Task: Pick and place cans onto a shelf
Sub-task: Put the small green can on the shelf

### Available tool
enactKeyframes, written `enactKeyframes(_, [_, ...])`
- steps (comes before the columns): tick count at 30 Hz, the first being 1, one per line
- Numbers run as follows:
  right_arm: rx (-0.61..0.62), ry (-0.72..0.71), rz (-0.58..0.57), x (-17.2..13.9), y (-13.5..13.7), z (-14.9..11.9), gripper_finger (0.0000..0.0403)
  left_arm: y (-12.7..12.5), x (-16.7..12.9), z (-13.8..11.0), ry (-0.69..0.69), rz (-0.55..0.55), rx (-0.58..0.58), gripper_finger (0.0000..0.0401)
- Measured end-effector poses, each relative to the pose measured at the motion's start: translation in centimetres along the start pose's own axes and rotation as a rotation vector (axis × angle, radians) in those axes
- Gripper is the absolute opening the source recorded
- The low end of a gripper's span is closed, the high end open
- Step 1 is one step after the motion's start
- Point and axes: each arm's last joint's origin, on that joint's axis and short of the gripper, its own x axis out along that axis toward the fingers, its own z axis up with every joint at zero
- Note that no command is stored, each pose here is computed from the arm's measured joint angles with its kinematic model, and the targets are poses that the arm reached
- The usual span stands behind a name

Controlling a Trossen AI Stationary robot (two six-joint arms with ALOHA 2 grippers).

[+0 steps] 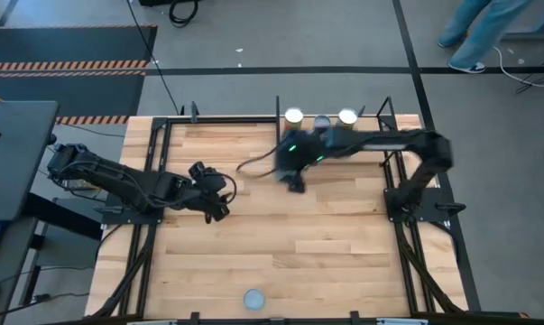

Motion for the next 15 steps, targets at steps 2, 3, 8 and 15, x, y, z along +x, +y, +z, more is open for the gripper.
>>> enactKeyframes(2, [-0.007, 0.013, -0.052, -3.4, -0.9, -0.9, 0.0284, -0.1, 0.0, 0.2, -0.017, -0.011, -0.015, 0.0259])
enactKeyframes(3, [-0.006, 0.019, -0.076, -5.1, -1.4, -1.5, 0.0284, -0.2, 0.0, 0.3, -0.025, -0.015, -0.021, 0.0259])
enactKeyframes(8, [0.001, 0.058, -0.193, -12.3, -4.6, -5.2, 0.0284, -0.7, -0.1, 1.1, -0.078, -0.088, -0.140, 0.0259])
enactKeyframes(15, [-0.063, 0.260, -0.310, -17.2, -10.1, -11.1, 0.0283, -1.3, -0.3, 2.6, -0.207, -0.159, -0.233, 0.0259])
